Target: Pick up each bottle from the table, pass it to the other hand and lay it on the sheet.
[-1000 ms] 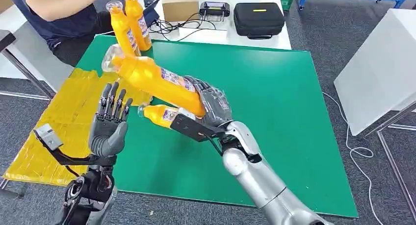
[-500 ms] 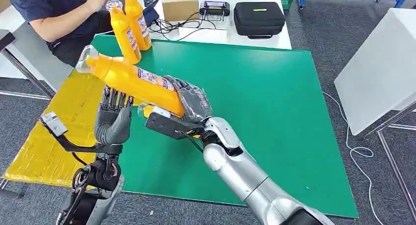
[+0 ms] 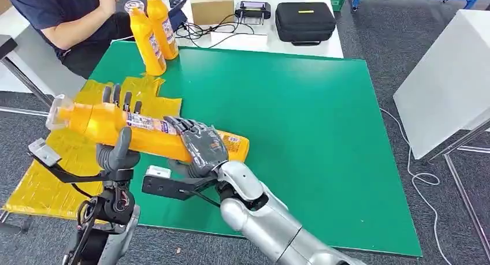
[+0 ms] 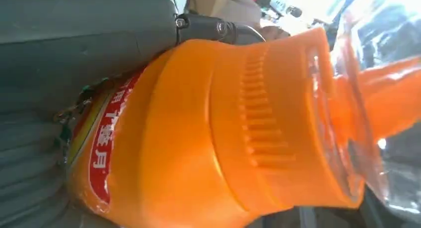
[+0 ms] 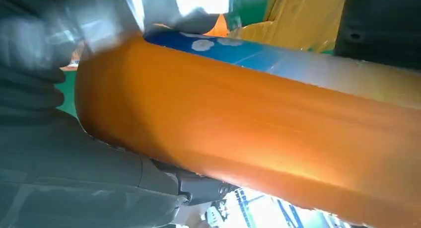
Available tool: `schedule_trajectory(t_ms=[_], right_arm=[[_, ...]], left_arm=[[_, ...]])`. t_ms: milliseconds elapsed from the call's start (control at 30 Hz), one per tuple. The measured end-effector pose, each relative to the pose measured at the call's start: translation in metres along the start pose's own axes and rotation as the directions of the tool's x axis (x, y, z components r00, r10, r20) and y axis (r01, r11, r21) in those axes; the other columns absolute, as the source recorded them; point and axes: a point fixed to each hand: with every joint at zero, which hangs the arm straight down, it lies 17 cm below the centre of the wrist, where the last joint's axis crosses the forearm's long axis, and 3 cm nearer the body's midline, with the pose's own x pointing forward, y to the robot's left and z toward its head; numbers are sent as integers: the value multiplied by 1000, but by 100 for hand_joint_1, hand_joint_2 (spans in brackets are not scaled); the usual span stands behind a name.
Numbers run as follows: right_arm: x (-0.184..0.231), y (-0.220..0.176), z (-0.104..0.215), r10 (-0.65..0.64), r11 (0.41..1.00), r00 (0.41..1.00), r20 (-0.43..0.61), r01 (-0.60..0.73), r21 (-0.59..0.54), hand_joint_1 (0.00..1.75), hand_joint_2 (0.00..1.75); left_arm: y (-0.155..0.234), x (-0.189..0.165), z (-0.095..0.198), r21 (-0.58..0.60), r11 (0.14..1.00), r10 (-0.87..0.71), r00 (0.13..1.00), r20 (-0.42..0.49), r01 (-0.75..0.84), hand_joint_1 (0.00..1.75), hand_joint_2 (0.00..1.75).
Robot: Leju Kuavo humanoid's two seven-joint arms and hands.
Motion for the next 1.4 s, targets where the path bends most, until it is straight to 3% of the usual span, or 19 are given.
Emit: schedule_trajectory(t_ms=[533, 567, 600, 1400], right_arm=[[10, 2, 5, 19, 1000, 1000, 21, -19, 5, 175, 175], [11, 2, 6, 20, 1000, 1000, 19, -20, 5, 175, 175], [11, 2, 6, 20, 1000, 1000, 15, -21, 7, 175, 175], [15, -4, 15, 7, 1000, 1000, -9, -7, -20, 175, 175]], left_arm=[[1, 5, 6, 13, 1000, 1, 1000, 9, -1, 0, 175], [0, 5, 6, 9, 1000, 0, 1000, 8, 0, 54, 175], [-1, 5, 7, 7, 1000, 0, 1000, 6, 0, 175, 175], [-21, 19, 13, -10, 1000, -28, 1000, 7, 28, 175, 175]])
